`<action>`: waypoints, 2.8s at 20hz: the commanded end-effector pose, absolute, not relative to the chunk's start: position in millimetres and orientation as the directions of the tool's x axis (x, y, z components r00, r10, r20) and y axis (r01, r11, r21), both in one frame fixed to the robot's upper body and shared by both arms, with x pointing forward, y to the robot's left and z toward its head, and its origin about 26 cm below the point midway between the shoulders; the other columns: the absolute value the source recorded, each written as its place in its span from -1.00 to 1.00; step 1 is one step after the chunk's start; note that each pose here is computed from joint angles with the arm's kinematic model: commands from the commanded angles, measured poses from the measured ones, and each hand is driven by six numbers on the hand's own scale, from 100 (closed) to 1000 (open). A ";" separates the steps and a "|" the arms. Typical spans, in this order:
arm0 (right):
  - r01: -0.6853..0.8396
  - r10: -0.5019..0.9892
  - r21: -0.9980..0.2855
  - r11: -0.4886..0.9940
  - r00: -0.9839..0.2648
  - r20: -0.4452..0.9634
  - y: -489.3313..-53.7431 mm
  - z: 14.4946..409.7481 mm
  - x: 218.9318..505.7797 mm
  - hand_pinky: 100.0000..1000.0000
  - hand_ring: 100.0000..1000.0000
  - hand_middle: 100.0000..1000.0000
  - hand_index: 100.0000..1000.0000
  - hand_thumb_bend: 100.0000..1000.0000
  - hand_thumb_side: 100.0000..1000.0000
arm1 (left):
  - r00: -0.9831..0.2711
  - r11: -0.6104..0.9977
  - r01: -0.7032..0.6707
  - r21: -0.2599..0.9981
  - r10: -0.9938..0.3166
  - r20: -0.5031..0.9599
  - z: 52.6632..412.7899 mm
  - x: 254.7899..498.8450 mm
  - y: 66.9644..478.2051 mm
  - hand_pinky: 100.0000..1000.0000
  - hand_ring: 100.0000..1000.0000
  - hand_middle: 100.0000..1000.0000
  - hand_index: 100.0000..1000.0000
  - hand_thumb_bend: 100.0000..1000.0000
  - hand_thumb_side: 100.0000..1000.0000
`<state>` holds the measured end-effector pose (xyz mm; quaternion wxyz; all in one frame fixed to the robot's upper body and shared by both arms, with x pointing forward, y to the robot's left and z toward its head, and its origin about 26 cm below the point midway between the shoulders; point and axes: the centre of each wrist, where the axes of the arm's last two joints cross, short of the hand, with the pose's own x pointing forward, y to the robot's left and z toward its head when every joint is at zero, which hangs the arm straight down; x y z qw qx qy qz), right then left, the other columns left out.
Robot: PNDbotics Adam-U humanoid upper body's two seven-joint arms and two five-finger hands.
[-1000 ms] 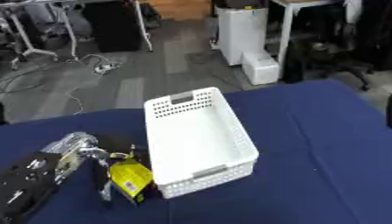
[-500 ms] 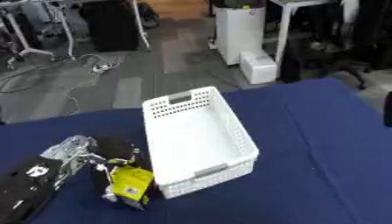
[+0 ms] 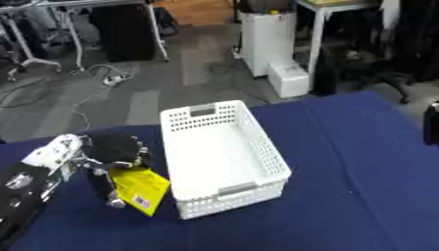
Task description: Pick up objects on the table and place them in the box.
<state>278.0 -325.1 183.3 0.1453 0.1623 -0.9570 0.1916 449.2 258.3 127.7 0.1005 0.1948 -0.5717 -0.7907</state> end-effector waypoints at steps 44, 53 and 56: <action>-0.319 -0.263 -0.431 0.844 -0.947 0.186 -330.2 188.0 274.7 -0.77 -0.59 -0.35 -0.16 -1.00 1.00 | -0.884 0.631 -0.238 0.738 -0.456 0.104 201.9 338.6 176.6 -0.24 -0.03 0.39 0.27 0.11 0.45; -0.321 -0.264 -0.415 0.851 -0.946 0.190 -333.8 180.4 271.0 -0.80 -0.61 -0.38 -0.19 -1.00 1.00 | -0.971 0.903 -0.025 0.429 -0.124 0.203 207.3 295.3 151.3 -0.54 -0.37 -0.04 0.11 -0.03 0.36; -0.325 -0.268 -0.427 0.844 -0.945 0.190 -334.1 179.6 270.6 -0.80 -0.61 -0.38 -0.19 -1.00 1.00 | -0.984 0.928 0.060 0.367 -0.008 0.180 208.8 293.4 145.3 -0.49 -0.35 0.00 0.24 -0.20 0.50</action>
